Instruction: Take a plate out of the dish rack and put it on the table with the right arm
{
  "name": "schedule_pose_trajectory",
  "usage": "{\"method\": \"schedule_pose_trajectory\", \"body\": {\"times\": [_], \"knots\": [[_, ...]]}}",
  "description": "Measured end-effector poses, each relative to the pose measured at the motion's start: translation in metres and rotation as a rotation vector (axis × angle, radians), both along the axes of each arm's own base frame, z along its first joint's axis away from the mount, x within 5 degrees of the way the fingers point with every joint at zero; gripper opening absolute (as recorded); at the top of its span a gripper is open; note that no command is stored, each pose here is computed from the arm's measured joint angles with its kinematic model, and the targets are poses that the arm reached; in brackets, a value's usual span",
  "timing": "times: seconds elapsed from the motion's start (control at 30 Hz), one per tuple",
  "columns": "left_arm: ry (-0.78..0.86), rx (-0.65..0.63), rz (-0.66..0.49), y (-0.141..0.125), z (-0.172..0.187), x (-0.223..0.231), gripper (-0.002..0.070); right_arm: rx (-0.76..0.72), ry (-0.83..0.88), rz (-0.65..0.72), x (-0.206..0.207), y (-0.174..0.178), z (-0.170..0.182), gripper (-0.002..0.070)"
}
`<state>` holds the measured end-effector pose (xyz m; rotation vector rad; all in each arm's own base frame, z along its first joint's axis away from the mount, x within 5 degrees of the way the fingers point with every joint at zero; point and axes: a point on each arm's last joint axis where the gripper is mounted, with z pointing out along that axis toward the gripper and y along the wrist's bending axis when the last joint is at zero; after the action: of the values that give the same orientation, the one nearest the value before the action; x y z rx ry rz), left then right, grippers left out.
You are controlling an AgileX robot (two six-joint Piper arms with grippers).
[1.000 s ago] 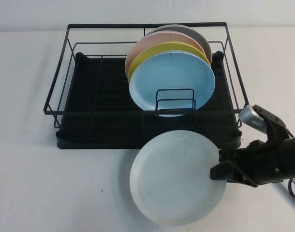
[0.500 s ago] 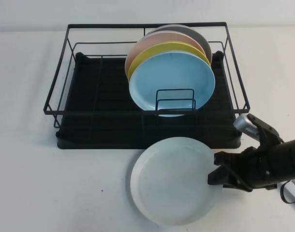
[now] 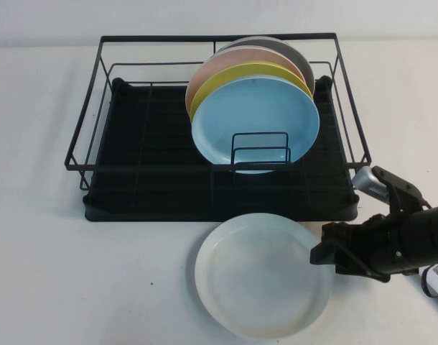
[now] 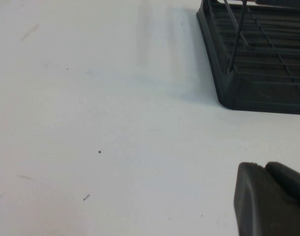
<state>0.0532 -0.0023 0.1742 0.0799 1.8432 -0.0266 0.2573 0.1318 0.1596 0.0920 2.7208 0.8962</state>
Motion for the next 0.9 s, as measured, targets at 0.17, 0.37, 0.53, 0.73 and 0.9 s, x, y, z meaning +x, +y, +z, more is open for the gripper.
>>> {"method": "schedule_pose_trajectory", "body": {"times": [0.17, 0.37, 0.53, 0.73, 0.9], "knots": [[0.0, 0.0, 0.0, 0.0, 0.0, 0.0, -0.0004, -0.006, -0.076, 0.036, 0.002, 0.0, 0.018, 0.0353], [0.0, 0.0, 0.0, 0.0, 0.0, 0.0, -0.0004, -0.019, -0.253, 0.127, -0.008, -0.004, 0.064, 0.0169], [0.0, 0.0, 0.0, 0.0, 0.0, 0.0, -0.0004, -0.059, -0.408, 0.232, -0.036, -0.014, 0.102, 0.0007], [0.0, 0.0, 0.0, 0.0, 0.0, 0.0, -0.0004, -0.069, -0.536, 0.277, -0.08, -0.028, 0.122, -0.0014], [0.0, 0.0, 0.0, 0.0, 0.0, 0.0, -0.0004, -0.063, -0.55, 0.39, -0.117, -0.036, 0.125, -0.0016]]}}
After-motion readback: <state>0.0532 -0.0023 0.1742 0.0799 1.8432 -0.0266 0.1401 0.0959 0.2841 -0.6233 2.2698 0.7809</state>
